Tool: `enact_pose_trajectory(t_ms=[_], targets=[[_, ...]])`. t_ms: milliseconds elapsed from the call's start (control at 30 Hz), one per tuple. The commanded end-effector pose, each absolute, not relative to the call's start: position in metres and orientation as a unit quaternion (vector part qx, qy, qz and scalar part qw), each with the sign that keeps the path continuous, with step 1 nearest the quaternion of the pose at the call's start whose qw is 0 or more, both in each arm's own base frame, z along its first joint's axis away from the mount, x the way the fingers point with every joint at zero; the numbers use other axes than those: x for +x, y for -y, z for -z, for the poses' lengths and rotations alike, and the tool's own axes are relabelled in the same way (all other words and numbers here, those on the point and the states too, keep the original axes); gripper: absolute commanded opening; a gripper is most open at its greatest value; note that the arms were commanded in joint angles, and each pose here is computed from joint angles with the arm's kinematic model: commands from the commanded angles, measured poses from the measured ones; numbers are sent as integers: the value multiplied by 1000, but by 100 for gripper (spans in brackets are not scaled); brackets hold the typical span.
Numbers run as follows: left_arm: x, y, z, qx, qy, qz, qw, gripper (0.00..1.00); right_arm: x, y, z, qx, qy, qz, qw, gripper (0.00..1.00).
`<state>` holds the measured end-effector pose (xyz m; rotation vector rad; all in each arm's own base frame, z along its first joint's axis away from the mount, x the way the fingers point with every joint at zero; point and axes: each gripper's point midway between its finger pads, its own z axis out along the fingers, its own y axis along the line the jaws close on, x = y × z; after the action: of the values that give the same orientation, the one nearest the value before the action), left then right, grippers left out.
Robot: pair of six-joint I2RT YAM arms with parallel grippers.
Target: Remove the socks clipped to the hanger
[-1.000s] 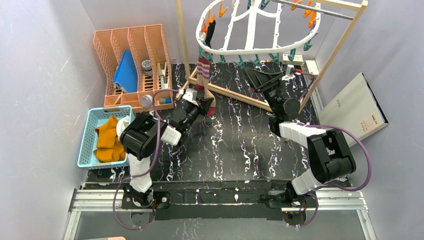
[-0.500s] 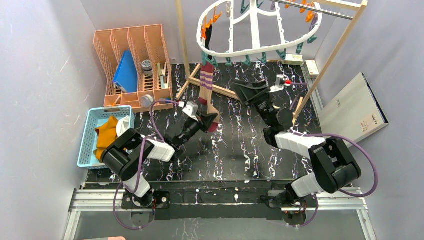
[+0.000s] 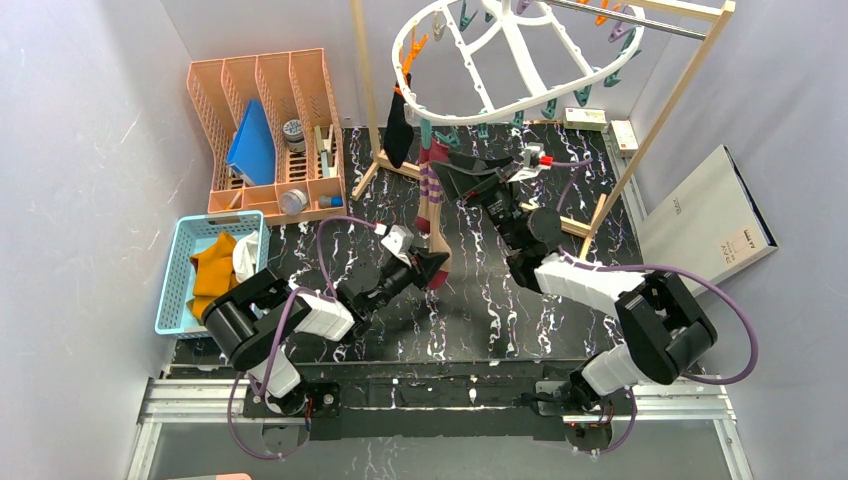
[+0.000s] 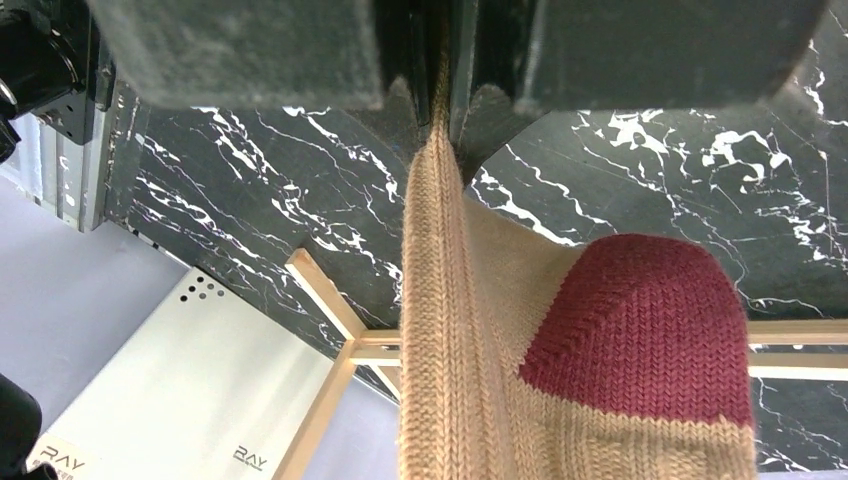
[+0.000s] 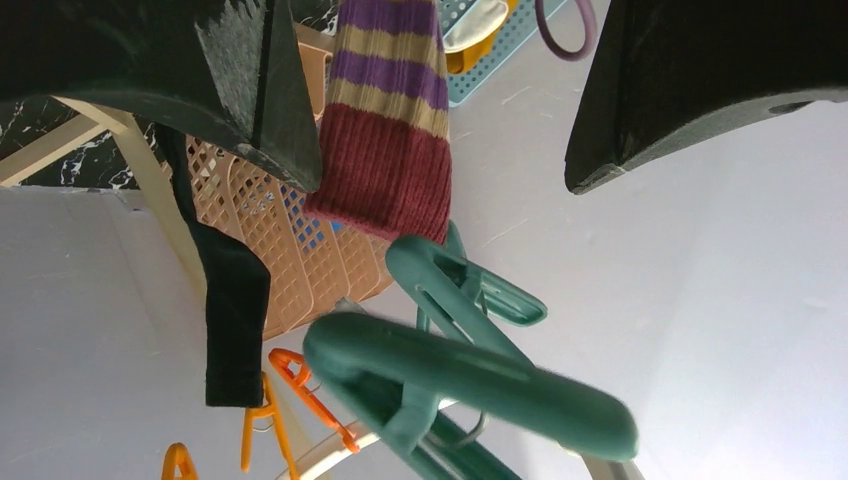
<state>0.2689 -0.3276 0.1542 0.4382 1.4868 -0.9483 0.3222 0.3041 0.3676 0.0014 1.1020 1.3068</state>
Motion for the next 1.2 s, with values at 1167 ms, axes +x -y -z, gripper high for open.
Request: enact_pose_trajectory(t_ms=[1167], targets=[[249, 341, -152, 181, -656, 423, 598, 0, 342, -316, -441, -6, -391, -589, 707, 61]])
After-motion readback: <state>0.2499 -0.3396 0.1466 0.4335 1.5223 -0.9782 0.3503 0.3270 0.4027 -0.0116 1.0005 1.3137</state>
